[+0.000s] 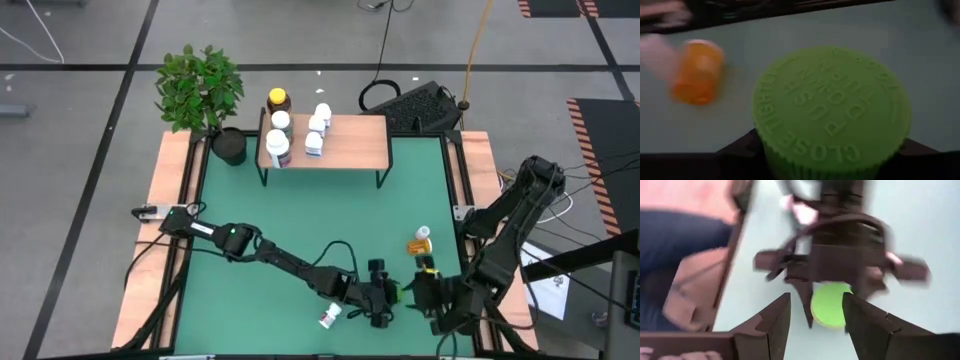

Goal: Pick and place medicine bottles onto shelf by color
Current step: Put the green pill bottle on the shelf

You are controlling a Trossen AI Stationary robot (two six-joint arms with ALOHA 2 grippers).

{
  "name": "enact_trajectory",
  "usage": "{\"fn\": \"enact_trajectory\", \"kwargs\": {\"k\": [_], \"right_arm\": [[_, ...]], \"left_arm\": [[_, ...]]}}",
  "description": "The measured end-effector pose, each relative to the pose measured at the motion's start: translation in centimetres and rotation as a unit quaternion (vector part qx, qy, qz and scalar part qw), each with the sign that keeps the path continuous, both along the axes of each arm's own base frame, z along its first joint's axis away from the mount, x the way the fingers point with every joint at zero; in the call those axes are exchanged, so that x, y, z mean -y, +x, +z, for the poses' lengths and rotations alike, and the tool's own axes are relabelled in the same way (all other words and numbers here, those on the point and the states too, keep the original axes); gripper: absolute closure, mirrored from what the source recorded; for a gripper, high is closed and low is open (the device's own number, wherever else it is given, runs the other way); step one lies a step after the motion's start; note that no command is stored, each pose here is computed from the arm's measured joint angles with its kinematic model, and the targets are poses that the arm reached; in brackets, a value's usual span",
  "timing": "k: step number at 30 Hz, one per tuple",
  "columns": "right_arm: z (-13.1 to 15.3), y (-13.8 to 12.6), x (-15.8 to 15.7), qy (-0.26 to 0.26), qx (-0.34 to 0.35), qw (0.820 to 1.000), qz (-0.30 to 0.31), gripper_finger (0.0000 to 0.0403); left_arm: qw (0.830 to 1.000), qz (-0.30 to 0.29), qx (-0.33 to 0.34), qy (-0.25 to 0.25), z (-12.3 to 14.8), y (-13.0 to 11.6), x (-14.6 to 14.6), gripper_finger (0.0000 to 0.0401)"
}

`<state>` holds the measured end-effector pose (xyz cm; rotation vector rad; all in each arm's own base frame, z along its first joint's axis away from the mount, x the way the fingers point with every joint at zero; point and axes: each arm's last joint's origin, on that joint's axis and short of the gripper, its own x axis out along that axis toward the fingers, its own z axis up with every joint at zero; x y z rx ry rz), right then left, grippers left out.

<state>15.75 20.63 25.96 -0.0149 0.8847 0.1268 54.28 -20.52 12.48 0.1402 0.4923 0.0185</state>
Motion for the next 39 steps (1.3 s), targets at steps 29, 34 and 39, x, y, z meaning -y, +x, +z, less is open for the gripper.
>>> {"fn": "enact_trajectory", "kwargs": {"k": [29,34,39], "right_arm": [[-3.2,-1.5,1.0,0.030,0.253,0.966,0.048,0.0150],[-4.0,-1.5,1.7,-0.058,0.291,0.955,0.016,0.0118],[-4.6,-1.6,1.8,-0.071,0.283,0.956,0.041,0.0113]], "left_arm": [[0.991,0.097,0.057,0.071,5.9,-2.1,2.1,0.0190],[0.991,0.096,0.057,0.072,6.0,-2.1,2.2,0.0190],[0.991,0.095,0.057,0.072,6.0,-2.1,2.2,0.0190]]}}
